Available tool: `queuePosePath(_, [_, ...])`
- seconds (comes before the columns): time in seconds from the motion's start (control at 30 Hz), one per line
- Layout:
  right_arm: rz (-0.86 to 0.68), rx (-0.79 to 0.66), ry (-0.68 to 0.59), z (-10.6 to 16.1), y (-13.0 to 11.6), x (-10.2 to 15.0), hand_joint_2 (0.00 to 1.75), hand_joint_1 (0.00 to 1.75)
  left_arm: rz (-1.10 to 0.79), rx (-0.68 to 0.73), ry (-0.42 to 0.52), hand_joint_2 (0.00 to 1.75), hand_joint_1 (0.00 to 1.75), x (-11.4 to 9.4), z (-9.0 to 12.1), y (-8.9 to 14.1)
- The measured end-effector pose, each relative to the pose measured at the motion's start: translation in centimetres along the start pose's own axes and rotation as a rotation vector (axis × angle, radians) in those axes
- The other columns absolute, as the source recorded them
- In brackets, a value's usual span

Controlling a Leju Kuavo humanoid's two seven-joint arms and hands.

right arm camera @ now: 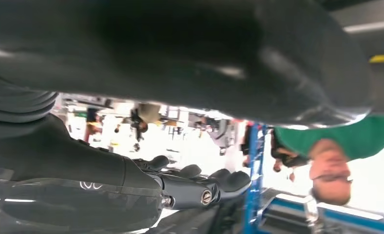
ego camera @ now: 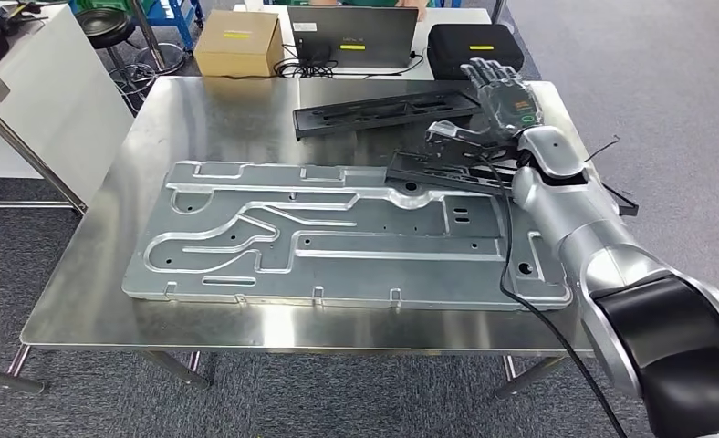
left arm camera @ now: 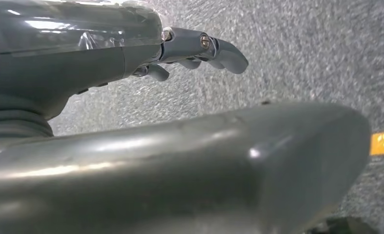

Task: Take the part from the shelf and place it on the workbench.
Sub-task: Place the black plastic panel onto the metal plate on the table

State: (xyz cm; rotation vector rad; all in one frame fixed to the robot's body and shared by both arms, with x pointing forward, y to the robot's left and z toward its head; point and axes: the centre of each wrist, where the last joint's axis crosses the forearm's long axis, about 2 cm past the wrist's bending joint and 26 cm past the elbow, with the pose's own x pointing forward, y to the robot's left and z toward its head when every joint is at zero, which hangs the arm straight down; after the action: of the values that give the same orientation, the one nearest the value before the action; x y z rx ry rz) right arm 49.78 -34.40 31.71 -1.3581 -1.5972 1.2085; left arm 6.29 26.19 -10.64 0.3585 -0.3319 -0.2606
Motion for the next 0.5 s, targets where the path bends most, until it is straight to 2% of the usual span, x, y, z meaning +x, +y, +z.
queuePosePath(0.1, [0.004, -0.036, 0.03, 0.7, -0.2, -1.1, 0.0, 0.0, -0.004, 0.007, 0.012, 0.0, 0.0, -0.2, 0.0, 0.0])
queuePosePath(0.27, [0.037, -0.073, 0.067, 3.5, 0.8, -2.9, 0.0, 0.0, -0.002, 0.007, 0.023, 0.0, 0.0, -0.6, 0.2, -0.2])
queuePosePath(0.4, [0.097, -0.123, 0.094, 4.9, 0.5, -4.0, 0.0, 0.0, 0.001, 0.008, 0.02, 0.0, 0.0, -0.4, 0.1, -0.2])
queuePosePath(0.5, [0.167, -0.166, 0.123, 7.9, 1.3, -5.1, 0.0, 0.0, 0.003, 0.005, 0.022, 0.0, 0.0, -0.5, 0.2, -0.2])
